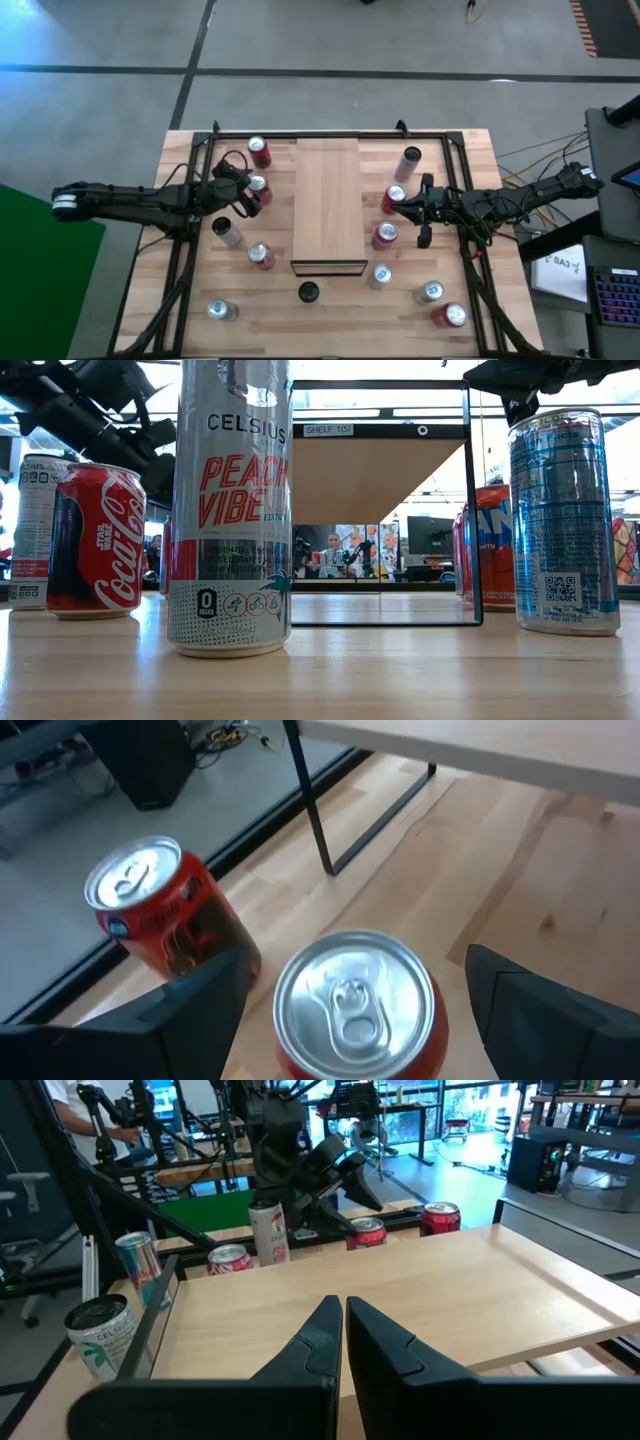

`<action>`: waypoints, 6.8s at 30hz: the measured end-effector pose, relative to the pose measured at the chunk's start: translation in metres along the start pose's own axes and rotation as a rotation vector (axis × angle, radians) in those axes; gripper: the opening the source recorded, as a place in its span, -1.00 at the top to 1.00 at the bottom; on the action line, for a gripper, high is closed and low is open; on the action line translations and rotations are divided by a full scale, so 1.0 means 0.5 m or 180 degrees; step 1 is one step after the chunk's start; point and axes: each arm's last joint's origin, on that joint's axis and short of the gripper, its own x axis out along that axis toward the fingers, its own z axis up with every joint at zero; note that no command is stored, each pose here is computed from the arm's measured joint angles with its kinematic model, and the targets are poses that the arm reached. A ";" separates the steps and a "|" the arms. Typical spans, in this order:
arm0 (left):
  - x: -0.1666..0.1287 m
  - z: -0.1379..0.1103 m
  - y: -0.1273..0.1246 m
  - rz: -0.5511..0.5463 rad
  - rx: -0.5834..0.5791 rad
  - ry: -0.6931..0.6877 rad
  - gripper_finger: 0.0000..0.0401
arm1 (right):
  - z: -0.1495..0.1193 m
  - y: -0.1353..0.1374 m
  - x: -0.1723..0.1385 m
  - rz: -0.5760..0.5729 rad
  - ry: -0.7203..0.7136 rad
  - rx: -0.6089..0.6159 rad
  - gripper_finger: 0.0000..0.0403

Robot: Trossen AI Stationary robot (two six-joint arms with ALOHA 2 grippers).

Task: Place canned beverage on shelf
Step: Put the top left orange soda can on the shelf

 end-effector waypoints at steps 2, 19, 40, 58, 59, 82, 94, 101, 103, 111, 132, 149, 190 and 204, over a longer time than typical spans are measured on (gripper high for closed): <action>0.002 -0.007 0.000 0.0004 -0.0015 0.0021 -0.65 | 0.000 0.000 0.000 -0.0001 0.0001 -0.0012 0.95; 0.029 -0.053 -0.010 -0.0062 -0.0203 -0.0218 -0.65 | 0.001 0.000 0.000 -0.0002 -0.0008 -0.0021 0.95; 0.058 -0.068 -0.027 0.0001 -0.0101 -0.0077 -0.45 | 0.001 0.000 0.000 -0.0003 -0.0008 -0.0005 0.95; 0.051 -0.045 -0.027 -0.0049 -0.0116 -0.0162 -0.45 | 0.000 0.000 0.000 -0.0003 -0.0007 -0.0007 0.95; 0.051 -0.043 -0.027 -0.0049 -0.0111 -0.0162 -0.45 | 0.000 0.000 0.000 -0.0004 -0.0006 -0.0008 0.95; -0.034 0.134 -0.002 -0.0033 -0.0092 -0.0493 -0.45 | 0.000 0.000 0.000 -0.0001 -0.0007 -0.0006 0.95; -0.058 0.229 -0.007 -0.0271 -0.0125 -0.0759 -0.46 | 0.001 0.000 0.000 0.0000 -0.0009 -0.0005 0.95; -0.042 0.262 -0.024 -0.0284 -0.0092 -0.0729 -0.46 | 0.001 0.000 0.000 0.0003 -0.0010 0.0039 0.95; -0.035 0.273 -0.031 -0.0282 -0.0072 -0.0718 -0.46 | 0.001 0.000 0.000 0.0004 -0.0009 0.0062 0.95; -0.004 0.311 -0.060 -0.0265 0.0074 -0.0681 -0.46 | 0.001 0.000 0.000 0.0005 -0.0010 0.0085 0.95; 0.080 0.359 -0.127 -0.0309 0.0280 -0.0711 -0.46 | 0.001 0.000 -0.001 0.0005 -0.0014 0.0082 0.95; 0.092 0.348 -0.131 -0.0292 0.0330 -0.0576 -0.46 | 0.001 0.000 0.000 0.0005 -0.0013 0.0081 0.95; 0.103 0.322 -0.135 -0.0368 0.0014 -0.0299 -0.61 | 0.016 0.002 -0.002 0.0014 -0.0065 0.0046 0.95; 0.100 0.322 -0.133 -0.0367 0.0050 -0.0291 -0.65 | 0.017 0.002 -0.002 0.0015 -0.0067 0.0046 0.95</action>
